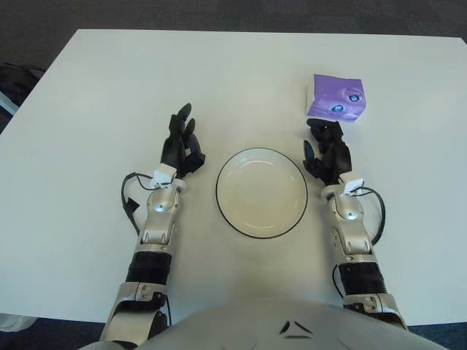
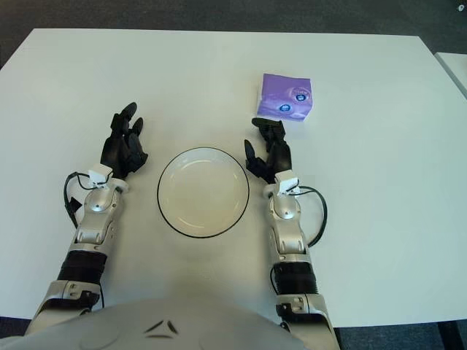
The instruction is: Put the tissue paper into the plate.
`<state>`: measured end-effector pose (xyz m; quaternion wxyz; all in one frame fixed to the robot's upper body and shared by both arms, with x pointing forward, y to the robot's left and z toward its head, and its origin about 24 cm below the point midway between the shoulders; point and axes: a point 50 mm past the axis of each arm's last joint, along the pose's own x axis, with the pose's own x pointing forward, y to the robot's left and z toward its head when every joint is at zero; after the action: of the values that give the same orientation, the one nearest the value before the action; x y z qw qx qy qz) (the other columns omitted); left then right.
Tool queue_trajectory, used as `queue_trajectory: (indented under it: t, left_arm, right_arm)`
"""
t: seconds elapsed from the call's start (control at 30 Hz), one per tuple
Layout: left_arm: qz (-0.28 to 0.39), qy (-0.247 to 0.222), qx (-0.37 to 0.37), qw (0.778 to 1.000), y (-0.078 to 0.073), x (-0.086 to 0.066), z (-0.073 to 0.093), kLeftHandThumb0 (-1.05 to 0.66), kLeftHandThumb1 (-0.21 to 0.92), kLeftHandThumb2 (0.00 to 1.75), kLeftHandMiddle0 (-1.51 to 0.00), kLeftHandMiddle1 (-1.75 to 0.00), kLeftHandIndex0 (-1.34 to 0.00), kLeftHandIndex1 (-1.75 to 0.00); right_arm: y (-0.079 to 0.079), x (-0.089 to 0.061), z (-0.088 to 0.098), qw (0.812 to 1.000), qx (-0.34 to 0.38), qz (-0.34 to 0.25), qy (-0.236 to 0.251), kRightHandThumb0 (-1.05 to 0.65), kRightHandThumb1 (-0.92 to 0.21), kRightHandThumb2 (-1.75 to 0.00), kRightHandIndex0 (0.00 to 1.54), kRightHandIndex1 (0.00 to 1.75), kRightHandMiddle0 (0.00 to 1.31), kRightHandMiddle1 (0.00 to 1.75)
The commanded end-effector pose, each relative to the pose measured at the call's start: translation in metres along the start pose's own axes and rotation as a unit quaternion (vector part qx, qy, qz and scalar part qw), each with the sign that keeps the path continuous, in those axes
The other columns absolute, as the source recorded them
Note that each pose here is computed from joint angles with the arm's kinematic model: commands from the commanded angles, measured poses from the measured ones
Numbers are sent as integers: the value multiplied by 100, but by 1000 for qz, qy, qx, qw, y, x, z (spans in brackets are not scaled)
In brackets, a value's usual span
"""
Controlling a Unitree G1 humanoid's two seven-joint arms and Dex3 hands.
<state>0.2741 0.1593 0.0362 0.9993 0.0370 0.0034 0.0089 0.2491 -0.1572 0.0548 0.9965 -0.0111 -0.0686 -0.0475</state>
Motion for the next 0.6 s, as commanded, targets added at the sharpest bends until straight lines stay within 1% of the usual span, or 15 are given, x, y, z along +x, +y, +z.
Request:
queue_trajectory:
  t: [0.0, 0.1, 0.17, 0.33, 0.37, 0.47, 0.5, 0.57]
  left_arm:
    - [-4, 84, 1, 996, -1, -15, -34, -77, 92, 97, -30, 0, 0, -46]
    - [-3, 84, -1, 996, -2, -14, -34, -76, 92, 97, -30, 0, 0, -46]
    - [-3, 85, -2, 996, -3, -14, -34, -76, 92, 96, -30, 0, 0, -46]
    - [-2, 88, -5, 996, -4, -14, -34, -76, 92, 96, -31, 0, 0, -46]
    - [-1, 89, -6, 996, -4, -14, -35, -76, 92, 96, -31, 0, 0, -46]
    - [-1, 90, -8, 996, -4, -13, -35, -76, 92, 96, -31, 0, 0, -45]
    - [-1, 90, -8, 996, -4, -13, -35, -76, 92, 96, -31, 0, 0, -45]
    - [0, 90, -8, 996, -4, -13, -36, -76, 92, 96, -30, 0, 0, -45]
  right_arm:
    - [-23, -17, -7, 999, -9, -32, 43, -55, -77, -66, 36, 61, 15, 110]
    - [-38, -13, 19, 997, -48, -65, -10, -51, -72, -71, 34, 66, 14, 110]
    - [-45, -14, 31, 993, -74, -83, -41, -50, -70, -73, 33, 68, 13, 110]
    - [-51, -19, 50, 979, -123, -116, -110, -48, -68, -76, 32, 71, 12, 110]
    - [-54, -21, 58, 973, -142, -125, -132, -48, -67, -76, 32, 71, 12, 110]
    - [-59, -23, 79, 955, -190, -145, -178, -50, -68, -75, 31, 73, 11, 109]
    - [-61, -21, 86, 945, -212, -154, -193, -51, -69, -74, 30, 73, 11, 109]
    - [-62, -19, 94, 932, -240, -168, -212, -53, -71, -73, 30, 73, 11, 109]
